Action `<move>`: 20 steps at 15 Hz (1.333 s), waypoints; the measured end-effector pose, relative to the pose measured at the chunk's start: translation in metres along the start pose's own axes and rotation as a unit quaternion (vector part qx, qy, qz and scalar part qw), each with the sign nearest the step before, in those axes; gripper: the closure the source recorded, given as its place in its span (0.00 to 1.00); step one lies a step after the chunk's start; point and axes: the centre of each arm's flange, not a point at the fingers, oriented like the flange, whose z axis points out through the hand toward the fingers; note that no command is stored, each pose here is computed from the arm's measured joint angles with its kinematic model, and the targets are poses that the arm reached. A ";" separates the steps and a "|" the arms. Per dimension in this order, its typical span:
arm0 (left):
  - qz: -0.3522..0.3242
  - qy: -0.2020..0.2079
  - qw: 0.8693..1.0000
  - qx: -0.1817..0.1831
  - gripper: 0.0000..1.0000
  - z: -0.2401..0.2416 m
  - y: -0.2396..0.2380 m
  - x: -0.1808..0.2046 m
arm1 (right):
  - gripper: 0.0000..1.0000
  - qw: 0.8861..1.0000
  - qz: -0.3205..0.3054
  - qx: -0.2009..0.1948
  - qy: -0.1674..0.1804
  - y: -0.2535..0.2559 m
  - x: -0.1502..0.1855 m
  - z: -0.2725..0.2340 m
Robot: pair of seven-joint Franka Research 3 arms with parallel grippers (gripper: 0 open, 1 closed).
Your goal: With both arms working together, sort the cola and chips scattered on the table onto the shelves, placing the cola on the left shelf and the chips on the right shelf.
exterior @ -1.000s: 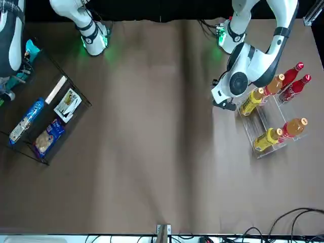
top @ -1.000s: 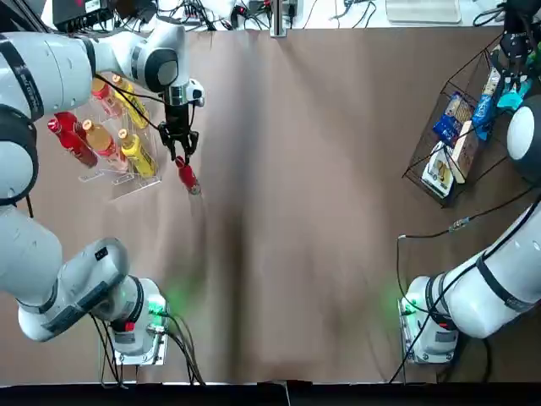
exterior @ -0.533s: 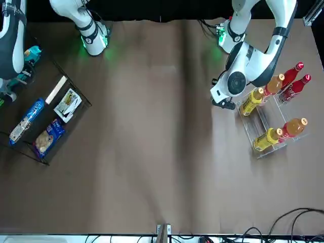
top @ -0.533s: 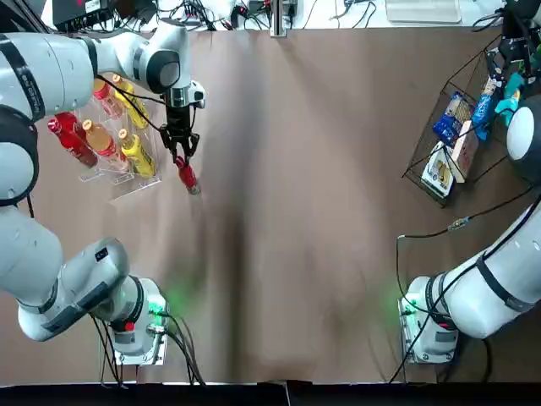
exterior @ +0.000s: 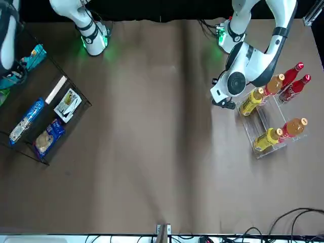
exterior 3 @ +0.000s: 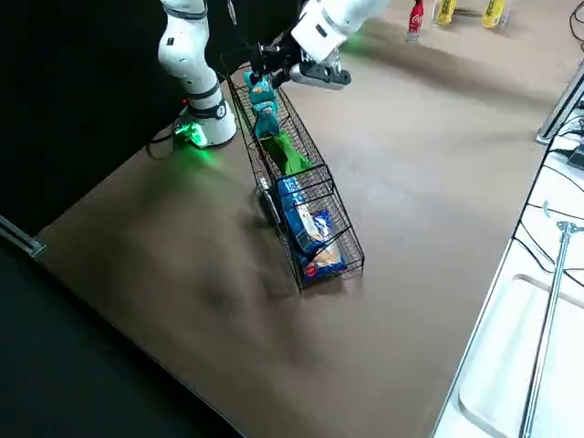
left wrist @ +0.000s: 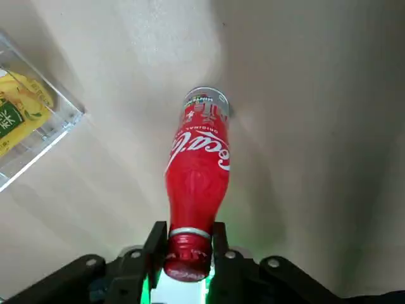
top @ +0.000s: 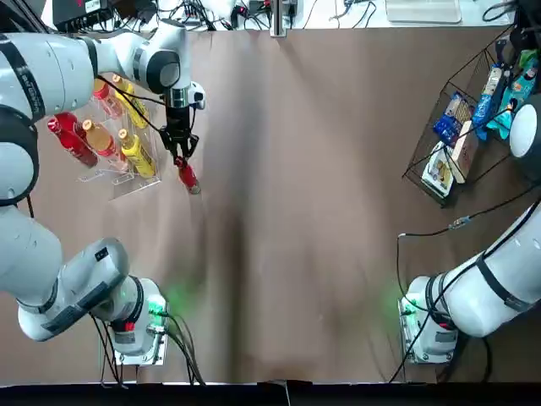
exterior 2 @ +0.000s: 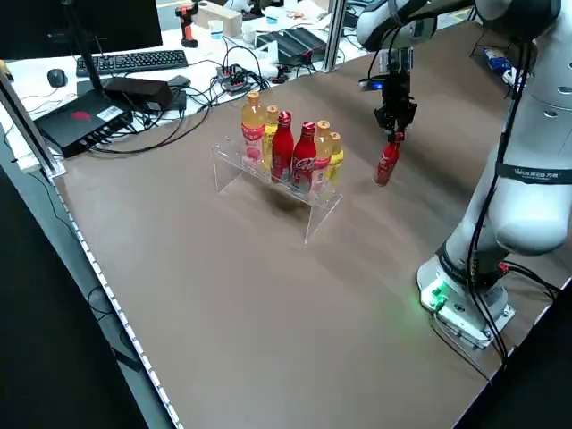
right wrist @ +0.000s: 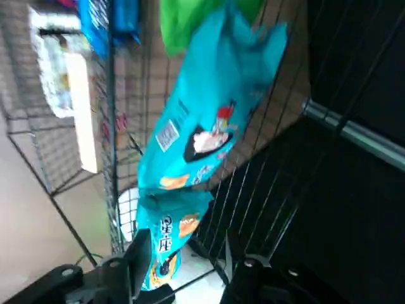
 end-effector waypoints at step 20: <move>0.121 0.029 0.986 0.115 0.68 -0.183 -0.103 -0.022 | 0.39 0.912 -0.228 0.266 0.212 -0.054 0.018 -0.069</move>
